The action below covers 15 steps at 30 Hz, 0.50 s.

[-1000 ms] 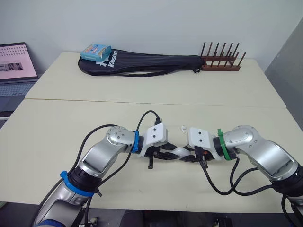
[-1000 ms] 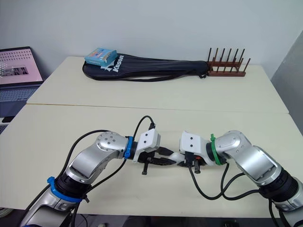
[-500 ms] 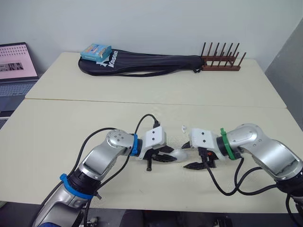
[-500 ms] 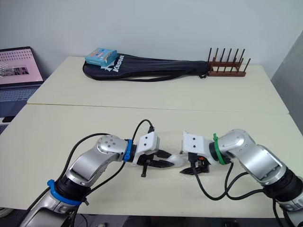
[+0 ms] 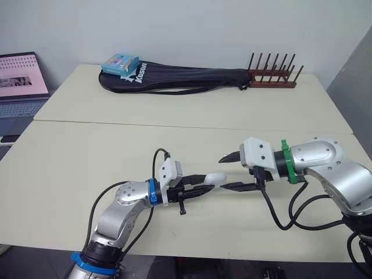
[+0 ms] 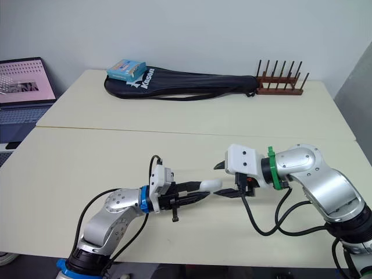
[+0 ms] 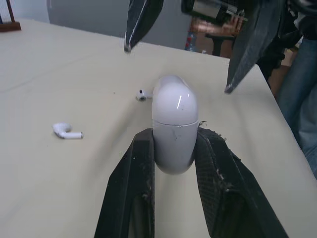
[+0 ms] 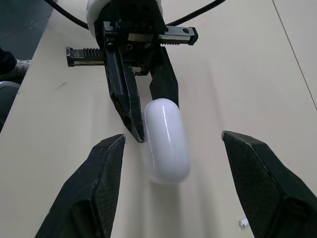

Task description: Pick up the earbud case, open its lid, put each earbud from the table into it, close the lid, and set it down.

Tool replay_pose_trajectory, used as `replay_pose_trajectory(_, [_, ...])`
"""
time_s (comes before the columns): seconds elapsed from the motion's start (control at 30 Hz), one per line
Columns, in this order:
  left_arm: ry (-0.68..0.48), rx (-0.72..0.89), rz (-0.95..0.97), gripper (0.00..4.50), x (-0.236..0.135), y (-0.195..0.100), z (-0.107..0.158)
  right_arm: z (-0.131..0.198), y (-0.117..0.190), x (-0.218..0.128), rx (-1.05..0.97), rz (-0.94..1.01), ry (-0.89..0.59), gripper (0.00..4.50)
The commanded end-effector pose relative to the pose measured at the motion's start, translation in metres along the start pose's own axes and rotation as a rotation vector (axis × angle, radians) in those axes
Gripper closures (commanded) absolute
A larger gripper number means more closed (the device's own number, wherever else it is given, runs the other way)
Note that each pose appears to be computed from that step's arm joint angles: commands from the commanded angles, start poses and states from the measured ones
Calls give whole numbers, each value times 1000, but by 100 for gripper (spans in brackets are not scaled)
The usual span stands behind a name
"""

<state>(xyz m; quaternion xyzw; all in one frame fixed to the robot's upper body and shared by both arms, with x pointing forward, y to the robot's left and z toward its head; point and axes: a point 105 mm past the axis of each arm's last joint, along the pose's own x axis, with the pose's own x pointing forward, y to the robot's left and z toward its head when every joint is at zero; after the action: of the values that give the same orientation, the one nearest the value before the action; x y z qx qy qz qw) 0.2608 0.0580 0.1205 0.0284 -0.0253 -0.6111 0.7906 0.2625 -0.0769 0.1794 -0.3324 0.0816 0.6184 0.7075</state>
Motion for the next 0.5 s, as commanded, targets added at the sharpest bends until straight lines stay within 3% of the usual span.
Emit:
replay_pose_trajectory(0.03, [-46,56,-21,373,4,-3,15,3,-7,2,-50,-24,4,126])
replay_pose_trajectory(0.5, [6,90,-101,373,1,-14,7,3,-25,-11,-69,-33,-1,126])
